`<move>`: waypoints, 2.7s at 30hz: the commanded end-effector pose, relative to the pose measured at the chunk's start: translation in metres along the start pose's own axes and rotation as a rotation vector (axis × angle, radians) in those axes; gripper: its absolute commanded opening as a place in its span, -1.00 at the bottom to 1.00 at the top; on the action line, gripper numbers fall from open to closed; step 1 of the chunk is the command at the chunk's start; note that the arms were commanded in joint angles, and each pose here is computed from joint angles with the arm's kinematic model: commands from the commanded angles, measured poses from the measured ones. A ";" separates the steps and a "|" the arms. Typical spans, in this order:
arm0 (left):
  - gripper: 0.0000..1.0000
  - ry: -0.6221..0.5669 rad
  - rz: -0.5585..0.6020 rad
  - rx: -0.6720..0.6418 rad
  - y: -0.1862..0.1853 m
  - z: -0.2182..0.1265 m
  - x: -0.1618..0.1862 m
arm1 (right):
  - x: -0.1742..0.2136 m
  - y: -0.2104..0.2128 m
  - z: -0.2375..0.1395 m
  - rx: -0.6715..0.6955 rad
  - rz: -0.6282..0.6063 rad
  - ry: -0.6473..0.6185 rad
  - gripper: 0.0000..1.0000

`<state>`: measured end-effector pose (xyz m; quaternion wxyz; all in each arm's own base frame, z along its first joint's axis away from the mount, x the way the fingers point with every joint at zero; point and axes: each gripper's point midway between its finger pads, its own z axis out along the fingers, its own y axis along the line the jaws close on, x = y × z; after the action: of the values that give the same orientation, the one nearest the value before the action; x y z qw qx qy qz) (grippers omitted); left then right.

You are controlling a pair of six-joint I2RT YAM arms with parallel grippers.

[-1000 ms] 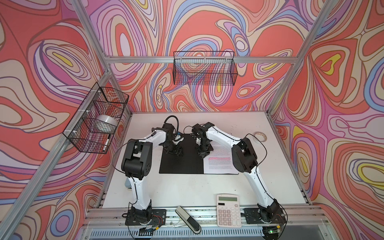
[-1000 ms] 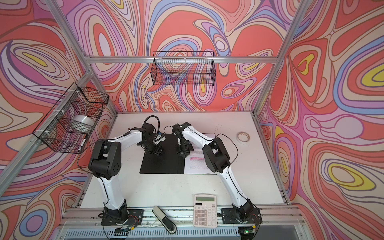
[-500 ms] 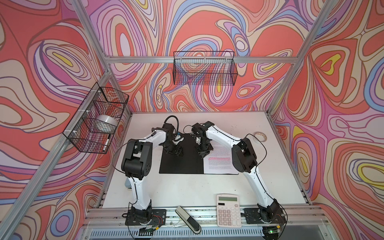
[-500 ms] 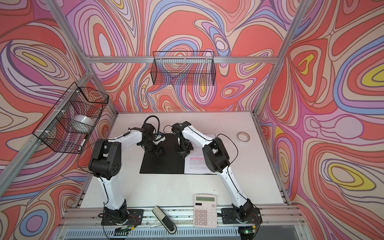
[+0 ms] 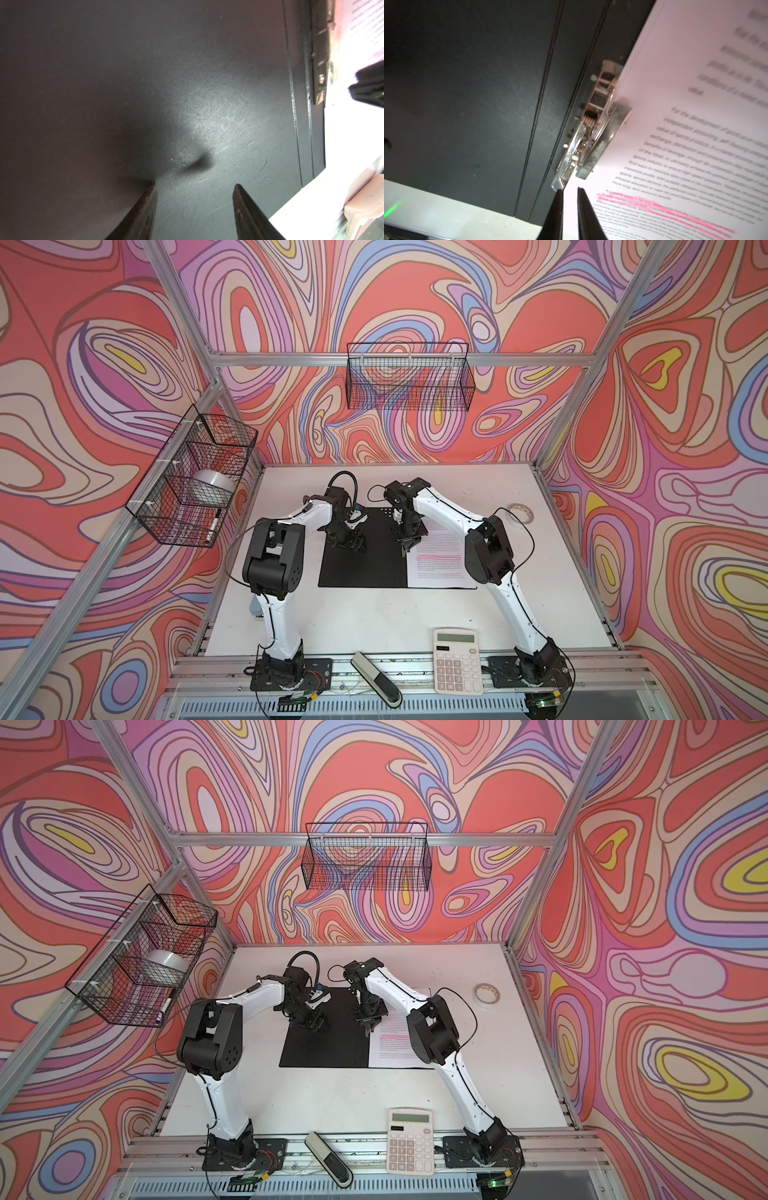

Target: Put the files into the folder

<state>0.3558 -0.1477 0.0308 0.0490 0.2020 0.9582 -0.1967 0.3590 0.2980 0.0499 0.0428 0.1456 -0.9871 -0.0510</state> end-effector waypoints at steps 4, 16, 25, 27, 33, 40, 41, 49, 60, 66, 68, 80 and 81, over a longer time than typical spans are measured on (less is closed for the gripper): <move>0.19 0.007 0.006 0.010 -0.006 -0.018 0.006 | -0.018 -0.001 -0.030 0.015 0.002 -0.106 -0.67; 0.61 -0.117 -0.027 -0.117 0.007 -0.106 -0.004 | -0.024 -0.080 -0.135 -0.178 0.308 -0.455 -0.38; 0.66 -0.072 -0.209 -0.122 0.044 -0.086 0.013 | 0.042 -0.162 -0.123 -0.246 0.503 -0.472 -0.23; 0.67 -0.061 -0.247 -0.090 0.048 -0.082 0.015 | 0.053 -0.172 -0.119 -0.261 0.533 -0.484 -0.20; 0.76 -0.034 -0.268 -0.026 0.056 -0.070 0.023 | 0.079 -0.185 -0.087 -0.272 0.560 -0.440 -0.11; 0.77 0.001 -0.292 -0.048 0.069 -0.061 0.029 | 0.084 -0.191 -0.052 -0.312 0.591 -0.393 -0.12; 0.76 0.006 -0.300 -0.046 0.070 -0.060 0.030 | 0.084 -0.192 -0.049 -0.316 0.589 -0.390 -0.12; 0.67 0.058 -0.341 0.054 0.065 -0.044 0.032 | 0.081 -0.203 -0.019 -0.340 0.598 -0.346 -0.14; 0.63 0.066 -0.340 0.105 0.064 -0.035 0.027 | 0.077 -0.217 0.002 -0.331 0.596 -0.309 -0.15; 0.61 0.030 -0.332 0.052 0.073 -0.043 0.020 | 0.076 -0.224 0.016 -0.308 0.588 -0.267 -0.16; 0.61 0.026 -0.317 0.028 0.077 -0.048 0.020 | 0.074 -0.226 0.015 -0.298 0.581 -0.263 -0.16; 0.64 0.047 -0.313 0.045 0.081 -0.041 0.019 | 0.063 -0.230 0.027 -0.299 0.536 -0.218 -0.17; 0.64 0.052 -0.312 0.060 0.079 -0.039 0.019 | 0.063 -0.229 0.029 -0.304 0.529 -0.203 -0.17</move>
<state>0.3749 -0.0567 0.0414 0.0090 0.0519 0.9764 -0.2096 0.3733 0.0699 0.0255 -0.0631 -0.1369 -0.9639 -0.2194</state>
